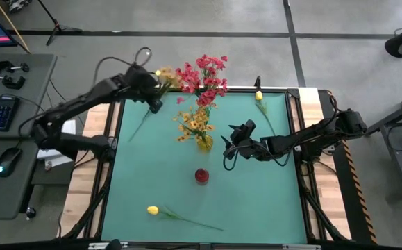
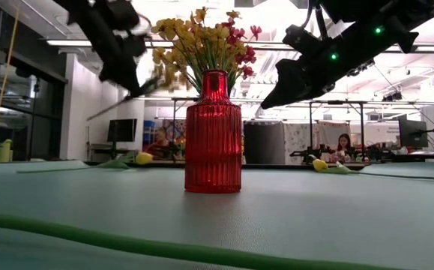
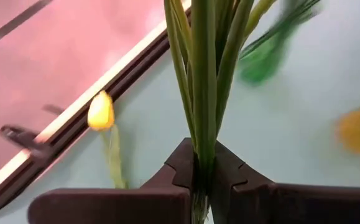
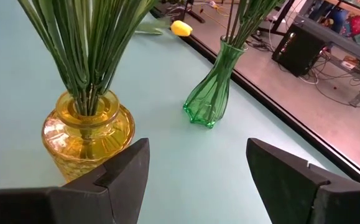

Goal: Sort flowers into vase by color
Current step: Put the yellow flowers into the yellow vase

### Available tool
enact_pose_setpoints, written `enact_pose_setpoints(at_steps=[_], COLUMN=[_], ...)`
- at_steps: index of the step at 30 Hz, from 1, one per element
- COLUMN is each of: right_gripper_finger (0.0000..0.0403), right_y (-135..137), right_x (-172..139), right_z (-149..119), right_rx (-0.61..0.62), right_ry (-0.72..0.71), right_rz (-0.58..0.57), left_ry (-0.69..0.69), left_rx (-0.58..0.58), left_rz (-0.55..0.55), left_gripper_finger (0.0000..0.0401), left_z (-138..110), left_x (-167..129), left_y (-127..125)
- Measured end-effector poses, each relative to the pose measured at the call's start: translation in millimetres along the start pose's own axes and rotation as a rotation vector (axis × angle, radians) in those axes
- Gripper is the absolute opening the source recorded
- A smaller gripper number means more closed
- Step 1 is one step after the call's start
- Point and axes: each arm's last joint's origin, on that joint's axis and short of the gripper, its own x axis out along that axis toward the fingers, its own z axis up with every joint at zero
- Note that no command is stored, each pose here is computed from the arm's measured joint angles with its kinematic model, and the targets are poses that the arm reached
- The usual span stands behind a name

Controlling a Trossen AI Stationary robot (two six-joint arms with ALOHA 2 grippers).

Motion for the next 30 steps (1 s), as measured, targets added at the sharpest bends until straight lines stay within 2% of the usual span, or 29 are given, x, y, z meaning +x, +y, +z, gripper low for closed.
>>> enact_pose_setpoints(at_steps=[7,12,15,21,26,30], right_gripper_finger=[0.0259,0.0259,0.0259,0.0259,0.0259,0.0259], right_y=[1,1,1,1,1,1], right_x=[0,0,0,0,0,0], right_z=[0,0,0,0,0,0], right_rx=[0.002,0.004,0.003,0.004,0.005,0.008], right_ry=[0.009,0.009,0.009,0.009,0.009,0.006], right_rz=[0.043,0.044,0.044,0.044,0.043,0.041], left_ry=[-0.248,-0.519,-0.665,-0.895,-1.097,-1.179], left_rx=[-0.051,-0.027,0.008,0.046,0.061,0.131], left_rz=[-0.093,-0.244,-0.351,-0.596,-0.85,-1.0], left_gripper_finger=[0.0004,0.0004,0.0003,0.0003,0.0003,0.0003], left_z=[-3,-13,-29,-74,-106,-128], left_x=[-60,-95,-108,-105,-96,-83], left_y=[-7,-18,-29,-49,-66,-82])
